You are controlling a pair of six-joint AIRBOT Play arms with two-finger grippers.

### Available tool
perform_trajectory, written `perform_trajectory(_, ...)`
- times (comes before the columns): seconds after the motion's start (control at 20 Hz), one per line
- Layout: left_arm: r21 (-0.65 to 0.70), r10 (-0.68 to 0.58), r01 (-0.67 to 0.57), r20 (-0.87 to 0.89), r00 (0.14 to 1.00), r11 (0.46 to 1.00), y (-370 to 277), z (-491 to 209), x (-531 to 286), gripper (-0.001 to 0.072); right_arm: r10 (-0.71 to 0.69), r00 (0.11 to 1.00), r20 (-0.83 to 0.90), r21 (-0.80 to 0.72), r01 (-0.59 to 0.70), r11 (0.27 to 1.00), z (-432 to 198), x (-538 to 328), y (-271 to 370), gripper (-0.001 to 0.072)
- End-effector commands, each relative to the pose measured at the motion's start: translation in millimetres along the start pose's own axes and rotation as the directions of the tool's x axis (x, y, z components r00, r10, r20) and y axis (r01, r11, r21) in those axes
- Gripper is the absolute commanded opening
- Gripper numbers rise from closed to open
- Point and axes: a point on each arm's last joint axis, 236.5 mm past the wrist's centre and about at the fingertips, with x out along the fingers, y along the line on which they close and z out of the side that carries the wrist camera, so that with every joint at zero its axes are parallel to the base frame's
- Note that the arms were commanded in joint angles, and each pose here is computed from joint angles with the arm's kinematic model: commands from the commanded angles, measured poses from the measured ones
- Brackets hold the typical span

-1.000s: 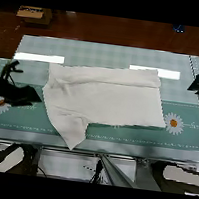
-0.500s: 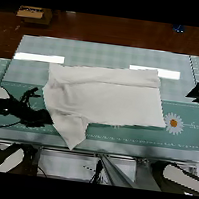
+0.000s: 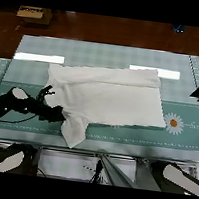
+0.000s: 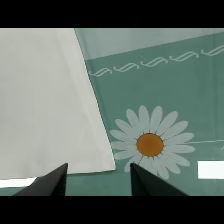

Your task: Fold the shirts.

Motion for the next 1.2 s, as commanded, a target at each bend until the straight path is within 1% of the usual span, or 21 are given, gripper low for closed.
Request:
perform_trajectory(0.0,0.052,0.011,-0.010,-0.018,1.000,0.999,-3.5,-3.9,9.7,0.0022,-0.073,0.997,-0.009,0.008,0.073,0.997,-5.5,-1.6,-21.7,0.0480)
perform_trajectory(0.1,0.060,0.021,-0.019,-0.034,0.999,0.998,-0.3,-8.0,7.4,0.0022,-0.057,0.997,-0.056,0.093,0.062,0.994,-23.4,11.6,-43.6,0.0480)
perform_trajectory(0.15,0.057,0.017,-0.015,-0.034,0.999,0.998,-0.7,-8.3,5.7,0.0022,-0.007,0.996,-0.090,0.148,0.020,0.989,-37.8,24.7,-47.9,0.0480)
perform_trajectory(0.2,0.057,0.016,-0.015,-0.031,0.999,0.998,-0.8,-7.9,5.2,0.0022,0.017,0.995,-0.102,0.166,0.000,0.986,-43.5,30.4,-48.4,0.0480)
perform_trajectory(0.25,0.062,0.014,-0.013,-0.020,1.000,0.998,-2.4,-6.5,3.0,0.0022,0.101,0.983,-0.156,0.220,-0.065,0.973,-68.9,55.6,-46.6,0.0486)
perform_trajectory(0.3,0.066,0.013,-0.012,-0.016,1.000,0.998,-3.4,-6.3,2.0,0.0022,0.130,0.973,-0.190,0.226,-0.085,0.970,-84.7,72.6,-44.3,0.0523)
perform_trajectory(0.4,0.076,0.010,-0.009,-0.005,1.000,0.997,-5.7,-5.7,-0.8,0.0022,0.161,0.962,-0.221,0.231,-0.109,0.967,-106.5,102.8,-40.0,0.0535)
perform_trajectory(0.55,0.098,0.003,-0.006,0.028,1.000,0.995,-10.9,-2.6,-7.4,0.0022,0.265,0.952,-0.150,0.283,-0.215,0.935,-109.1,132.6,-17.4,0.0534)
perform_trajectory(0.7,0.111,-0.001,-0.004,0.046,0.999,0.994,-14.0,-1.2,-11.2,0.0022,0.260,0.959,-0.115,0.312,-0.213,0.926,-110.5,147.7,-18.9,0.0533)
perform_trajectory(0.85,0.111,-0.001,-0.005,0.051,0.999,0.994,-14.0,-0.1,-11.4,0.0022,0.299,0.950,-0.092,0.354,-0.250,0.901,-114.4,157.1,-9.3,0.0527)
perform_trajectory(0.9,0.111,-0.001,-0.005,0.051,0.999,0.994,-14.0,-0.1,-11.4,0.0022,0.315,0.946,-0.078,0.364,-0.267,0.892,-114.3,159.9,-5.4,0.0462)
perform_trajectory(1.0,0.112,0.000,-0.006,0.053,0.999,0.994,-14.0,0.4,-11.5,0.0022,0.339,0.939,-0.056,0.366,-0.297,0.882,-111.9,161.6,0.4,0.0252)
perform_trajectory(1.1,0.118,-0.002,-0.006,0.062,0.998,0.993,-15.5,3.3,-13.2,0.0022,0.384,0.923,-0.030,0.328,-0.354,0.876,-103.8,155.4,10.9,0.0047)
perform_trajectory(1.15,0.128,-0.005,-0.005,0.072,0.997,0.992,-18.3,6.5,-16.1,0.0022,0.404,0.914,-0.028,0.309,-0.376,0.874,-101.1,150.5,15.6,0.0022)
